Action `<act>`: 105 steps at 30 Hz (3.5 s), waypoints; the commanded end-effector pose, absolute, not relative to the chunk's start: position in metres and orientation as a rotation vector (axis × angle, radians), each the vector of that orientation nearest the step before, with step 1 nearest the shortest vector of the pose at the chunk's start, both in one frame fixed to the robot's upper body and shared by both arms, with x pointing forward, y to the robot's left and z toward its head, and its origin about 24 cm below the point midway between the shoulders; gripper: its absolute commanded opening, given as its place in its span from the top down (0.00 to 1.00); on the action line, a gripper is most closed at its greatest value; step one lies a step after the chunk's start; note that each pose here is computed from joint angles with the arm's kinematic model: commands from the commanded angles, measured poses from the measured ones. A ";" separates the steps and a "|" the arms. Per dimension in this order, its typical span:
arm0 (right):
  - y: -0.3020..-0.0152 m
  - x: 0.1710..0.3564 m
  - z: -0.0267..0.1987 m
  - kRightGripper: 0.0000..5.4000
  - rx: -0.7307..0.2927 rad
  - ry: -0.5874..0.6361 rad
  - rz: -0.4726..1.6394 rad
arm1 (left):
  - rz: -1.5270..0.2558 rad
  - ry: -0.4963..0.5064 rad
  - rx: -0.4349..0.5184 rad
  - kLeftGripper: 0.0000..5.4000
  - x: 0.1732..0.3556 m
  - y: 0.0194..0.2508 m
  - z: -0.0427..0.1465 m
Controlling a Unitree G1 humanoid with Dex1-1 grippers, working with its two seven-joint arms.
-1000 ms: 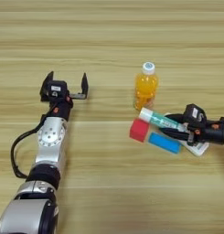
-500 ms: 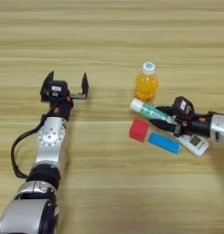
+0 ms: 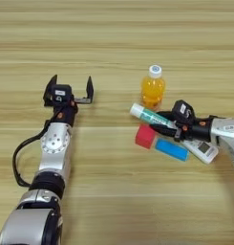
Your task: Move the objects on the table
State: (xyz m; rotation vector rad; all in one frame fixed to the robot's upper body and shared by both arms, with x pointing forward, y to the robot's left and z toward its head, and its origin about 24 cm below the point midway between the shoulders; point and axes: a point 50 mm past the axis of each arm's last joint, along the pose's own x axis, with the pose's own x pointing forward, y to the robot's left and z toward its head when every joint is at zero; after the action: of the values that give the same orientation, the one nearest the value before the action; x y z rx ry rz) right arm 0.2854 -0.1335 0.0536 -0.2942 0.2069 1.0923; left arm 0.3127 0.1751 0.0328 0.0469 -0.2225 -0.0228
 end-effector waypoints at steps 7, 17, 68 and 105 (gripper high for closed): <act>-0.134 0.293 0.057 0.59 -0.304 0.201 1.083 | -0.029 -0.238 0.054 0.00 0.315 0.173 0.037; -0.134 0.293 0.057 0.40 -0.302 0.200 1.095 | -0.030 -0.237 0.054 0.00 0.315 0.172 0.037; -0.126 0.319 0.099 0.01 -0.146 0.010 0.872 | -0.027 -0.235 0.056 0.00 0.316 0.171 0.036; -0.113 0.328 0.085 0.34 -0.107 0.056 0.888 | -0.027 -0.235 0.057 0.00 0.316 0.170 0.036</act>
State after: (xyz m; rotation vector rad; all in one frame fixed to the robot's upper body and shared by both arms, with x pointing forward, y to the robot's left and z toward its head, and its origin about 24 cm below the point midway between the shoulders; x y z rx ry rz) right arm 0.3280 -0.1145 0.0835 -0.0896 0.0559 0.8759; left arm 0.3125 0.1729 0.0320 0.0477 -0.2228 -0.0165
